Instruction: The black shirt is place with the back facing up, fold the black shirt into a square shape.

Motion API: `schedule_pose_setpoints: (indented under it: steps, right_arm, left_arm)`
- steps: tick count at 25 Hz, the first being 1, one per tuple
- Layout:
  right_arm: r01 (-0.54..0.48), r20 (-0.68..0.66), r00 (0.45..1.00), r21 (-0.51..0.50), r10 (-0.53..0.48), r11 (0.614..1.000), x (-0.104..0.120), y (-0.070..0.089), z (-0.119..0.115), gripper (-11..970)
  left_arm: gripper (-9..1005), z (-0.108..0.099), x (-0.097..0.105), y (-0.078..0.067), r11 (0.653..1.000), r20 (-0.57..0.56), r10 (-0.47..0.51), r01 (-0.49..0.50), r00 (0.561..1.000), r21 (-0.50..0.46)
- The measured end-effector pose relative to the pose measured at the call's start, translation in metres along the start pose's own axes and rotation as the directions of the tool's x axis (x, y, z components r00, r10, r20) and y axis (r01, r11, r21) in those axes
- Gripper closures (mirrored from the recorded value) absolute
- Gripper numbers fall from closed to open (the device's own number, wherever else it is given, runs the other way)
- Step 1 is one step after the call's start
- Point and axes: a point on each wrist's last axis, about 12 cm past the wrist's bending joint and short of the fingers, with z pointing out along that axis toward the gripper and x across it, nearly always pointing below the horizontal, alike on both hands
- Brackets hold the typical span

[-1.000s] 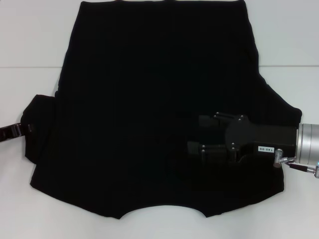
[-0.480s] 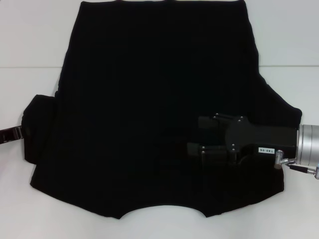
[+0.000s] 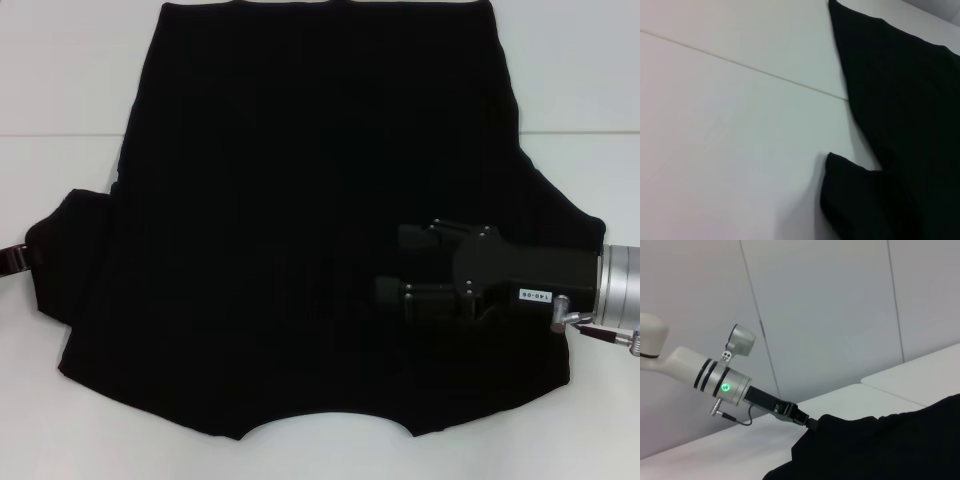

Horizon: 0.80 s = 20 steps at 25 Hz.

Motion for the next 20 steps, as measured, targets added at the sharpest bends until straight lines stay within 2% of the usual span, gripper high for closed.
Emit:
schedule_pose_setpoints:
  steps: [11, 20]
  right_arm:
    - [-0.012, 0.017, 1.0, 0.003, 0.012, 1.0, 0.001, 0.001, 0.002, 47]
    - [-0.012, 0.021, 1.0, 0.001, 0.012, 1.0, 0.003, 0.002, 0.005, 48]
  left_arm:
    - [987, -0.014, 0.002, 0.013, 1.0, 0.015, -0.016, 0.016, 1.0, -0.024]
    - [988, -0.02, 0.002, 0.017, 0.999, 0.025, -0.04, 0.04, 0.999, -0.024]
